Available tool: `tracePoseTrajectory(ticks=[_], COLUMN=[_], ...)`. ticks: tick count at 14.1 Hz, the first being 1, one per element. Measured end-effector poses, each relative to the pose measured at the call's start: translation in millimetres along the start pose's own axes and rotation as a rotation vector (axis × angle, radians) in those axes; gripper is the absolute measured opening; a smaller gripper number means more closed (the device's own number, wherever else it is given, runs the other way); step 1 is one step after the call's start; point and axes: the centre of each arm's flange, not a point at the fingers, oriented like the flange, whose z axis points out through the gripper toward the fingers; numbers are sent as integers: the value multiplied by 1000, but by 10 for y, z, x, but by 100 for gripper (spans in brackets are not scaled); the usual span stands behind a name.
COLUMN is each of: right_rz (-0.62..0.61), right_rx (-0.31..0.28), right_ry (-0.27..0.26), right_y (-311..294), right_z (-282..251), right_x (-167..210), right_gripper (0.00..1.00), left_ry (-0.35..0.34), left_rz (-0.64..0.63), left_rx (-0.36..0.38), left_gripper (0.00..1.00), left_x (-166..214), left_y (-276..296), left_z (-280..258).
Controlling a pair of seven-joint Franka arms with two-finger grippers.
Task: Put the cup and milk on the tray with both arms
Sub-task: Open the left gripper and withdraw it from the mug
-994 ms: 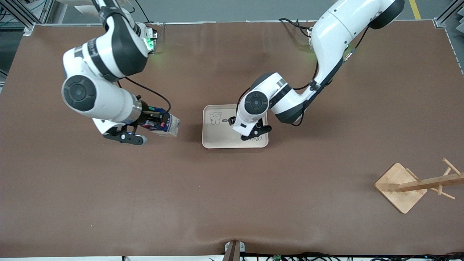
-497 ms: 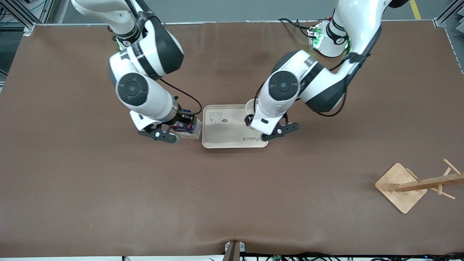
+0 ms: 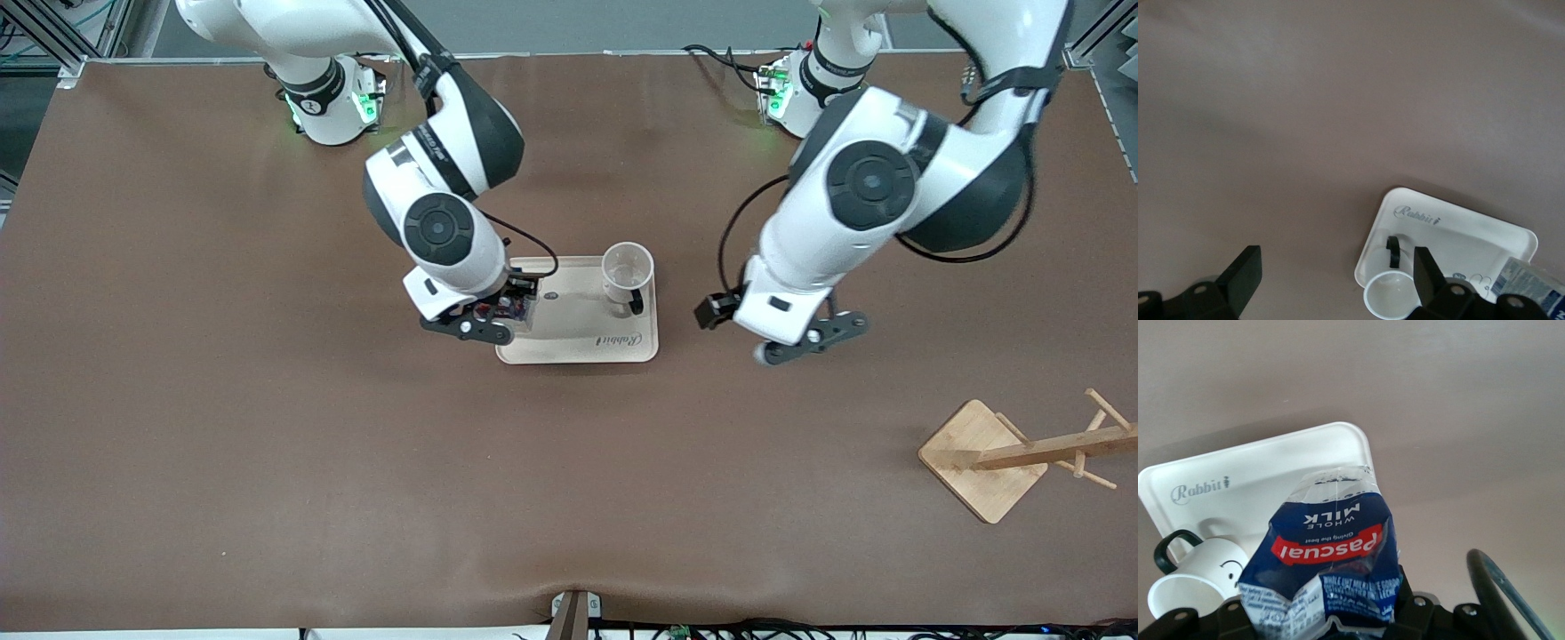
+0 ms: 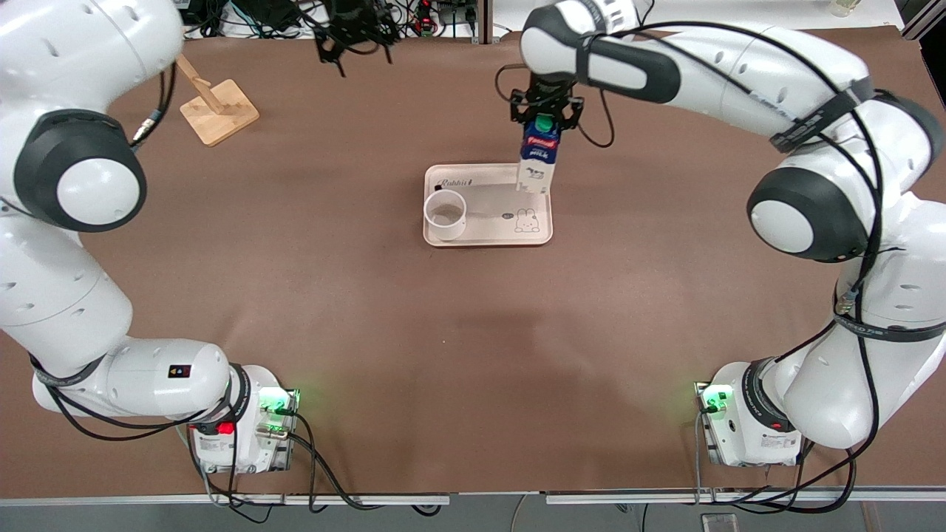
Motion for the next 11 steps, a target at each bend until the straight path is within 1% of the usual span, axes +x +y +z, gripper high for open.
tracePoseTrajectory(ticks=[2,5,7,9,11], right_rz=[0,1,2,-2,-10], right_rx=[8,-1,-5,-14,-3], right_ry=[13,8,5,-2,12], right_y=[-157,-206,-206,-229,-299], right_z=[163,288,328,406,468], right_x=[-47,-45,-35,-44,-63], right_gripper=[69,69,69,69,69], left_ry=[8,23,19,29,41], left_rz=[21,92,136,171,187], left_rx=[7,17,34,39,45], left_gripper=[100,100,100,100,100], left_x=[181,494,664,762,746], left_y=[-286,-851,-1274,-1565,-1666], left_z=[-128,-355,-492,-621,-735])
